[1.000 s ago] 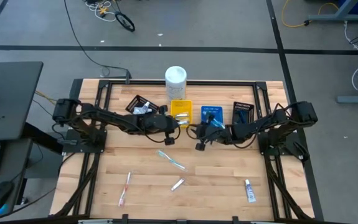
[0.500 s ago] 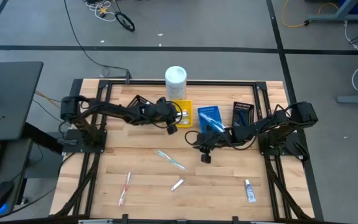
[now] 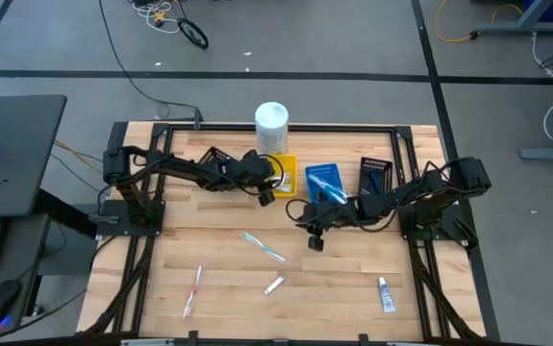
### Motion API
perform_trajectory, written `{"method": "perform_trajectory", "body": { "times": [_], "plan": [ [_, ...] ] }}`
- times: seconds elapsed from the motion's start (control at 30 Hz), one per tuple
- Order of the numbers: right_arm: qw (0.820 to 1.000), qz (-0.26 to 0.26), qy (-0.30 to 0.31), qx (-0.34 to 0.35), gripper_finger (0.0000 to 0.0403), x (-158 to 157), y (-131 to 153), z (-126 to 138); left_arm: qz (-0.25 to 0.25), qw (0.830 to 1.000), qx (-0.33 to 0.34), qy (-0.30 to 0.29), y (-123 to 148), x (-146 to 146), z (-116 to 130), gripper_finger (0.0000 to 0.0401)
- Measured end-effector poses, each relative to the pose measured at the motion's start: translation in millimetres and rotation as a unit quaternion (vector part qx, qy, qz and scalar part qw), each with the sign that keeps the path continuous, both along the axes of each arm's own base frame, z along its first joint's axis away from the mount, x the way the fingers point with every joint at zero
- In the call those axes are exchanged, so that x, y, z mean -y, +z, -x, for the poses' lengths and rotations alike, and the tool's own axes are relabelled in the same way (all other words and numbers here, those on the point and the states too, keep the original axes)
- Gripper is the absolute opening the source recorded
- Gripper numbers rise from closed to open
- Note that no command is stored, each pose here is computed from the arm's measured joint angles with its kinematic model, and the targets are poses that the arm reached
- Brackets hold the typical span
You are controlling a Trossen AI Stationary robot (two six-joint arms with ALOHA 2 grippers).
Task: Pick & Place Travel size toiletries
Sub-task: Put the green toothbrush into the blue bin
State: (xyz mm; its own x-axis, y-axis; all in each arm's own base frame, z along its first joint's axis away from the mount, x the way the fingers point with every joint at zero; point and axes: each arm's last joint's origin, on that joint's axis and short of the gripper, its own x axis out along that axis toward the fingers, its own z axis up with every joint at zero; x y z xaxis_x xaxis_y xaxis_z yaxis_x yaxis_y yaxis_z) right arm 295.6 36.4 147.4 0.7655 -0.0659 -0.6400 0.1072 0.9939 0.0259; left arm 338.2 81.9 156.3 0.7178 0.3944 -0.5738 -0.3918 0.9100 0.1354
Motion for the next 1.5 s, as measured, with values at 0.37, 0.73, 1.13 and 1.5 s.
{"method": "perform_trajectory", "body": {
  "times": [0.37, 0.73, 1.13, 1.5],
  "plan": [
    [1.000, 0.000, 0.000, 0.001, 0.0085, 0, 0, 0, -0.043, 0.998, 0.044, -0.010, 47, 24, 2, 0.0168],
    [1.000, -0.001, 0.000, 0.005, 0.0085, 0, 1, -1, -0.029, 0.988, 0.148, -0.041, 112, 61, 30, 0.0169],
    [1.000, -0.001, 0.000, 0.008, 0.0085, 0, 1, -1, 0.017, 0.988, 0.121, -0.089, 106, 102, 34, 0.0169],
    [1.000, -0.001, 0.000, 0.011, 0.0085, 0, 1, -1, 0.180, 0.959, 0.220, 0.006, 113, 113, 33, 0.0169]
  ]
}}
